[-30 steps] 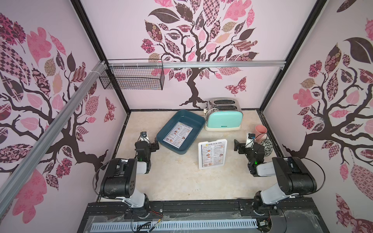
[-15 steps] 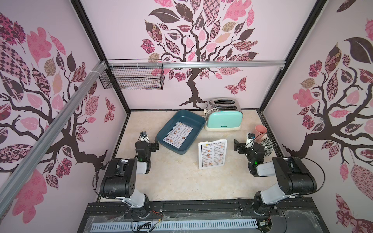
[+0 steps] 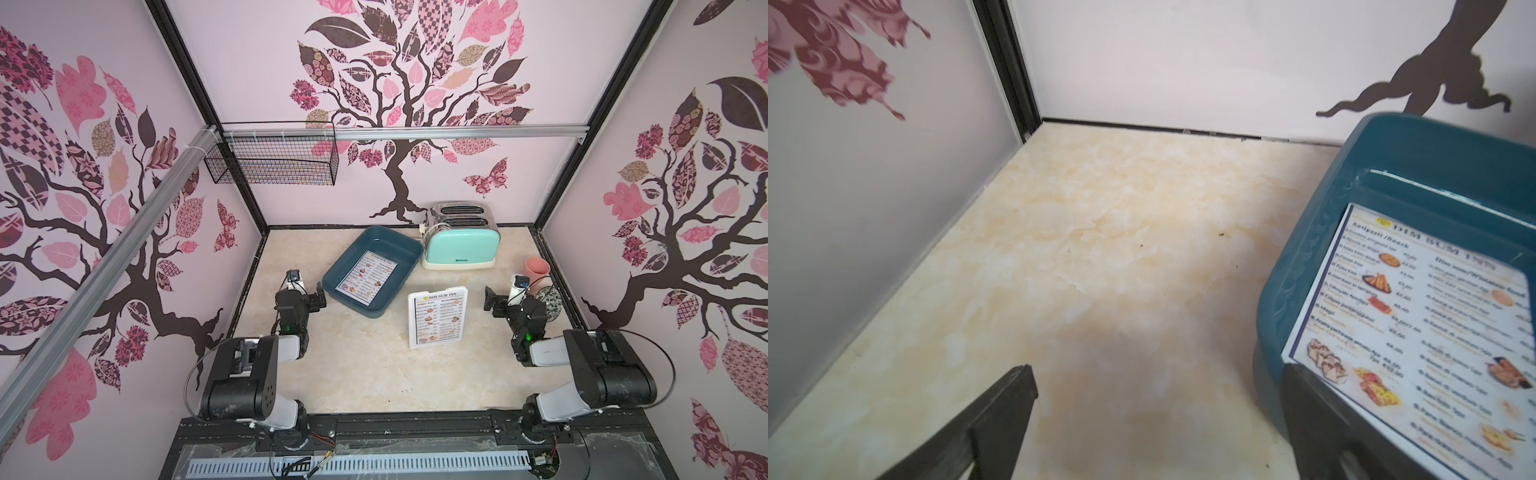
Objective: Replace the menus in the menu holders
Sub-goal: Adjust the menu holder at the center of the board.
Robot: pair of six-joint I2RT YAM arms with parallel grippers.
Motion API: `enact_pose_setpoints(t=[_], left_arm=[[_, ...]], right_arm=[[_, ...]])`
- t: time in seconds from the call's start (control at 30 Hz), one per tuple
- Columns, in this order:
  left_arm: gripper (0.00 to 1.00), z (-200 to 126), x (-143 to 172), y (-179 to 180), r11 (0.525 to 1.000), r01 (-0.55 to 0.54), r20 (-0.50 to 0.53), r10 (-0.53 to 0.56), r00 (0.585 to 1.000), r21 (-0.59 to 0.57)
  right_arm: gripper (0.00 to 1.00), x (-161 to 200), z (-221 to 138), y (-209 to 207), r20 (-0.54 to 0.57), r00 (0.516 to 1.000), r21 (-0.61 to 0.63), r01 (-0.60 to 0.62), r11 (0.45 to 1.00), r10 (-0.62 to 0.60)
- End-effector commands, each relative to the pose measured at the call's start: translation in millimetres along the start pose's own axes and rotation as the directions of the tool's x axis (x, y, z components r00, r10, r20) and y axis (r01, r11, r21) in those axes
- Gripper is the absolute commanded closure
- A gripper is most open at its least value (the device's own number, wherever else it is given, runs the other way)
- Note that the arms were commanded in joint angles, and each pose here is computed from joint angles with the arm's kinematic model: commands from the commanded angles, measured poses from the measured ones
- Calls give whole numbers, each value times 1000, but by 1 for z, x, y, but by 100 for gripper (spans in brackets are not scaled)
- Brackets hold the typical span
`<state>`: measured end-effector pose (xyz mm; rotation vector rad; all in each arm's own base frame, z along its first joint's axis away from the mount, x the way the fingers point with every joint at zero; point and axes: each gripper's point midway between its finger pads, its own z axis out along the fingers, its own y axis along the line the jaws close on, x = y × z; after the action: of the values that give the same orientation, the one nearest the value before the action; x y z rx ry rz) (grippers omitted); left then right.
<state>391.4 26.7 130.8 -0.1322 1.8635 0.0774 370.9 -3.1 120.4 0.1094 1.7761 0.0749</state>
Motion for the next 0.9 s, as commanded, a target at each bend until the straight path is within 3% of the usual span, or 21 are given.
enact_pose_setpoints(t=[0.0, 0.07, 0.2, 0.3, 0.47, 0.57, 0.63, 0.77, 0.87], left_arm=[[2, -16, -31, -9, 997, -44, -17, 45, 999, 58], [2, -26, -48, -16, 994, -40, -35, 44, 998, 102], [3, -43, -78, -49, 958, 42, -107, -12, 994, 282], [8, -58, -98, -84, 894, 131, -172, -62, 983, 428], [11, -97, -113, -154, 810, 77, -194, 46, 980, 582], [12, -126, -115, -184, 770, 92, -190, 38, 981, 632], [12, -143, -112, -201, 737, 94, -191, 49, 980, 669], [11, -172, -89, -239, 629, 115, -239, 116, 964, 769], [12, -181, -69, -265, 572, 89, -246, 203, 948, 815]], right_arm=[[0, -37, -14, -12, 69, 997, 80, -53, 995, 47], [0, -46, -23, -21, 56, 991, 136, -127, 983, 121], [0, -40, -45, -45, -17, 955, 318, -277, 907, 298], [0, -42, -57, -27, -114, 925, 262, -324, 909, 363], [0, -33, -92, -18, -244, 818, 330, -434, 838, 520], [1, -10, -117, -23, -369, 746, 452, -377, 808, 554], [0, 4, -127, -17, -462, 684, 480, -344, 807, 565], [0, 29, -142, 7, -617, 528, 473, -344, 811, 584], [0, 34, -144, 30, -669, 508, 422, -342, 840, 542]])
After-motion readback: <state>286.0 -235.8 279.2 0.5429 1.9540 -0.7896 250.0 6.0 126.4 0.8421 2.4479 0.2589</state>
